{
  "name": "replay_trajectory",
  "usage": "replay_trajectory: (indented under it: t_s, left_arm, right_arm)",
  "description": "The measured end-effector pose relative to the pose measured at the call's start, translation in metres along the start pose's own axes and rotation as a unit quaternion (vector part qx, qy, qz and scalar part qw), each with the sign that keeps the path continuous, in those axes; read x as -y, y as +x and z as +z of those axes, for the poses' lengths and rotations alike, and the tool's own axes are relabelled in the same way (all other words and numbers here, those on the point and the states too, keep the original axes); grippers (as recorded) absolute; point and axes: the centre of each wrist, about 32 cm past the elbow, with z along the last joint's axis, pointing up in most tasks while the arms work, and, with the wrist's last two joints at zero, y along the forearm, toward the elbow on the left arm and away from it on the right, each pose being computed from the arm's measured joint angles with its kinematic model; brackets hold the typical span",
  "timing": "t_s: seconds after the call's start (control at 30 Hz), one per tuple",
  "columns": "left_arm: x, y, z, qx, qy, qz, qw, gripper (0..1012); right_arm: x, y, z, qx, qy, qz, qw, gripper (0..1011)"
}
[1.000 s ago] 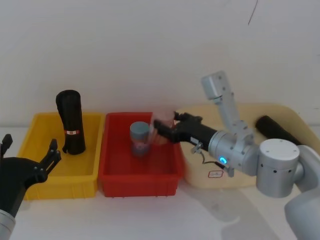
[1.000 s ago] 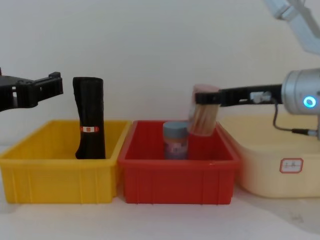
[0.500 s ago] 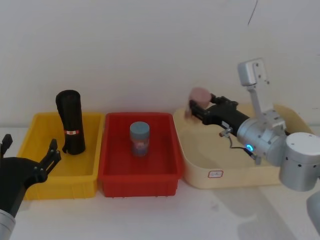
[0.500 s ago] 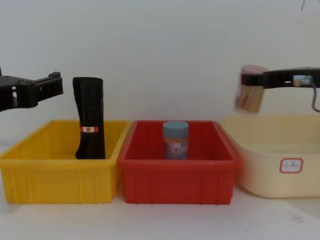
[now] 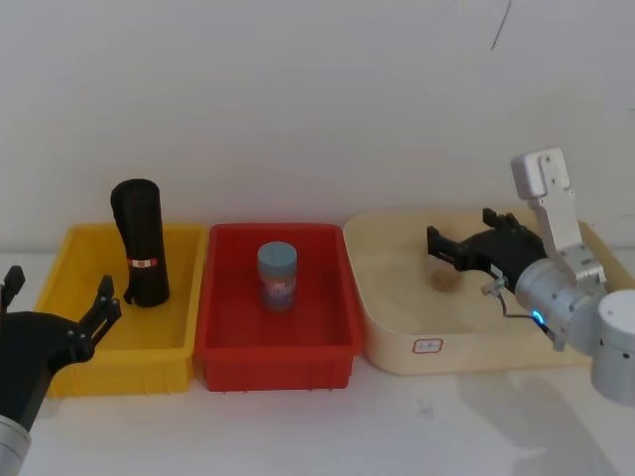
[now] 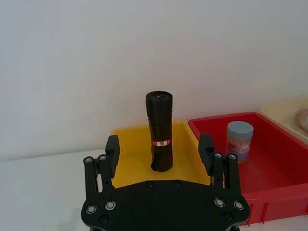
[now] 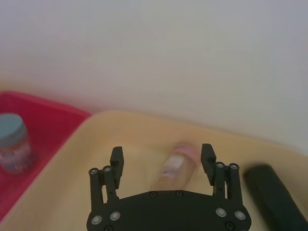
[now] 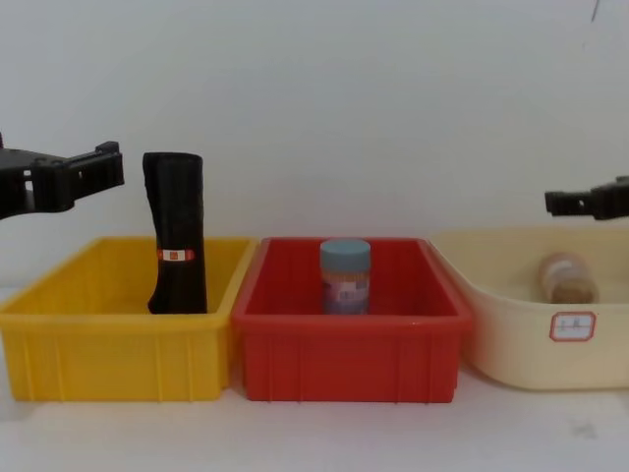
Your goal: Pick up the garbage bag with the one hand and transfer it to the other hand.
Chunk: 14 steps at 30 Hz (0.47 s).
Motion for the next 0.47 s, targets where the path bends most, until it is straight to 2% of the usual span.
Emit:
replay_trajectory:
  t_s: [0.1,0.2,0.33,0.47]
  left_arm:
    - [0.0,0.0,0.0,0.0,0.0,0.0,1.0,1000]
    - [0.0,0.0,0.0,0.0,0.0,0.0,1.0,1000]
    - [0.0,0.0,0.0,0.0,0.0,0.0,1.0,1000]
    - [0.0,0.0,0.0,0.0,0.0,0.0,1.0,1000]
  right_arm:
    - [0.005,0.0,-0.004,0.001,-0.006,-0.005,1.0,1000]
    - [0.009,0.0,-0.006,0.0,-0.008,-0.006,1.0,1000]
    - [0.017,-0.004,-0.007,-0.007,-0.006,-0.006,0.9999,1000]
    - [0.028,-0.013,-0.005,-0.021,0.003,0.0,0.9998,1000]
